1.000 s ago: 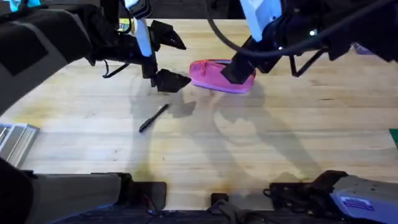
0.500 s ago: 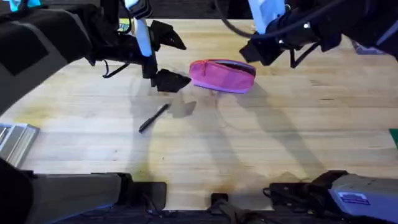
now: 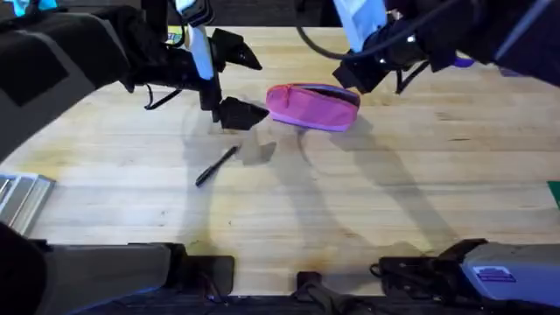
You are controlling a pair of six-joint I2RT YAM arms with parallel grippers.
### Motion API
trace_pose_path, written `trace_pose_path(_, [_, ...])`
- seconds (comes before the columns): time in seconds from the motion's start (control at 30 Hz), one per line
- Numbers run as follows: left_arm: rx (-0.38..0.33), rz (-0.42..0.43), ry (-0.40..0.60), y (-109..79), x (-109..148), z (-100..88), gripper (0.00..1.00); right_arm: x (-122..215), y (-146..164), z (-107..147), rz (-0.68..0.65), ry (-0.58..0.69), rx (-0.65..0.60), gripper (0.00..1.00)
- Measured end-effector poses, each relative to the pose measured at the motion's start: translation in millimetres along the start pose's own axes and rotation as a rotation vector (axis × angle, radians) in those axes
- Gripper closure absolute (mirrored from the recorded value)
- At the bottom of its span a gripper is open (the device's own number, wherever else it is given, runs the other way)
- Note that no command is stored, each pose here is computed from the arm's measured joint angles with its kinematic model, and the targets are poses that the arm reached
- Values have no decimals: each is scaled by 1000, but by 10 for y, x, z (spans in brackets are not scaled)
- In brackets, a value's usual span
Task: Unzip the bag, pick up the pens from the table one at a time and place them inside, then zip the bag closed.
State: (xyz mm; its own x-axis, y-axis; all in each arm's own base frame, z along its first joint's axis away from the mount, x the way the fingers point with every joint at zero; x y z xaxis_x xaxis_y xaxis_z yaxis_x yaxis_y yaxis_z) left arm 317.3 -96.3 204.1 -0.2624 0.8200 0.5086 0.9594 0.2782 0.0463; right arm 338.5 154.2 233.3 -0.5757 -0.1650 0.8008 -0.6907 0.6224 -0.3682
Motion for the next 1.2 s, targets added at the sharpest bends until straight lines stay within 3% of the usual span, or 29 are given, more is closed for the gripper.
trace_pose_path(0.27, [0,0,0,0,0,0,7,-240,46,27,-25,41,77,971])
trace_pose_path(0.63, [-1,-1,0,1,1,-1,7,-498,154,54,-97,58,277,971])
trace_pose_path(0.83, [-1,0,0,1,0,0,7,-559,155,-10,-99,24,310,971])
trace_pose_path(1.2, [-1,-1,0,1,0,-1,7,-836,247,78,-146,72,326,971])
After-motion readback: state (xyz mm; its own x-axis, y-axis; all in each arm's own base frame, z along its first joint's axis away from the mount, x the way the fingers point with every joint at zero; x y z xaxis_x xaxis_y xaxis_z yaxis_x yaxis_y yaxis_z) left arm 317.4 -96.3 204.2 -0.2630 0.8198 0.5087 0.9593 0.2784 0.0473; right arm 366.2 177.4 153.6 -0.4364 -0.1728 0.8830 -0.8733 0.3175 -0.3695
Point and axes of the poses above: each hand's point on the last joint's axis, 136 mm out from that joint toward the fingers, its own x axis back along the fingers, its own y axis along the line the jaws close on, z = x × y, the point moved 5 cm from there along x, back along the fingers, and after that the axes turned 7 degrees about x, right-handed, at the moved point
